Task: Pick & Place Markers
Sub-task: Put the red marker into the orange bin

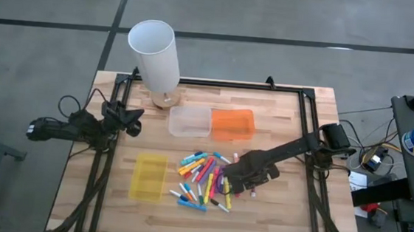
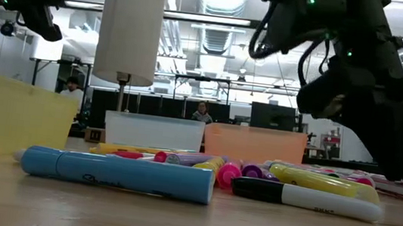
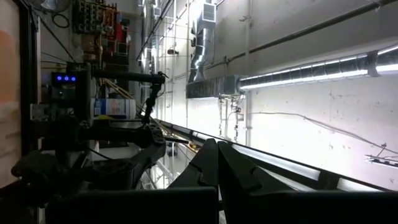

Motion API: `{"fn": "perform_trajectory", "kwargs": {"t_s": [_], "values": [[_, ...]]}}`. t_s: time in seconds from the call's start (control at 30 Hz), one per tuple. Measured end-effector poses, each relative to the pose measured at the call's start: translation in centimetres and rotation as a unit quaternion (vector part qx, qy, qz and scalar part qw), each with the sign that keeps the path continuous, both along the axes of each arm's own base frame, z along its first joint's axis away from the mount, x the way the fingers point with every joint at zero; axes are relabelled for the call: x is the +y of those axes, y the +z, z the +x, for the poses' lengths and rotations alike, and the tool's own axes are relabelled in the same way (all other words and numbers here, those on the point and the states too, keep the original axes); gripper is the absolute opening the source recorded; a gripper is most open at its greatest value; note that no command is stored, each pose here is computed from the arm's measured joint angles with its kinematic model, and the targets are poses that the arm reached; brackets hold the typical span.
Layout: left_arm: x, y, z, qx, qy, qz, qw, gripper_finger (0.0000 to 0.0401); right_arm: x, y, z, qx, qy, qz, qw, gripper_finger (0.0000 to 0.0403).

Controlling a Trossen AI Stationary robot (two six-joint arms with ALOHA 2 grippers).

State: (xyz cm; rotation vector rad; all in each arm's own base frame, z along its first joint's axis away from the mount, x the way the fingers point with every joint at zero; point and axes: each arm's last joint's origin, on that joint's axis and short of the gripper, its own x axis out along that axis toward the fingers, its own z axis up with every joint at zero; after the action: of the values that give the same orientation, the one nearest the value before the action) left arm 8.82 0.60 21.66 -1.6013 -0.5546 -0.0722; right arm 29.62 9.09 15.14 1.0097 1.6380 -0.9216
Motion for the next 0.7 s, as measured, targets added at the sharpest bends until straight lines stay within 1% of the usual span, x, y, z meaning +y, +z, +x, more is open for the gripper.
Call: {"fn": "perform_trajectory", "kwargs": {"t_s": [0.13, 0.4, 0.5, 0.7], "values": [[0.0, 0.0, 0.0, 0.000, -0.007, 0.003, 1.000, 0.0000, -0.1, -0.6, -0.5, 0.009, -0.001, -0.003, 1.000, 0.0123], [-0.1, 0.0, 0.0, 0.000, -0.009, 0.004, 1.000, 0.0000, -0.2, -1.8, -0.7, -0.015, -0.003, 0.005, 1.000, 0.0111], [-0.1, 0.0, 0.0, 0.001, -0.009, 0.004, 1.000, 0.0000, -0.3, -1.8, -0.7, -0.018, 0.001, 0.008, 1.000, 0.0096], [-0.1, 0.0, 0.0, 0.002, -0.009, 0.004, 1.000, 0.0000, -0.3, -1.4, -0.4, -0.029, 0.036, 0.017, 0.999, 0.0050]]}}
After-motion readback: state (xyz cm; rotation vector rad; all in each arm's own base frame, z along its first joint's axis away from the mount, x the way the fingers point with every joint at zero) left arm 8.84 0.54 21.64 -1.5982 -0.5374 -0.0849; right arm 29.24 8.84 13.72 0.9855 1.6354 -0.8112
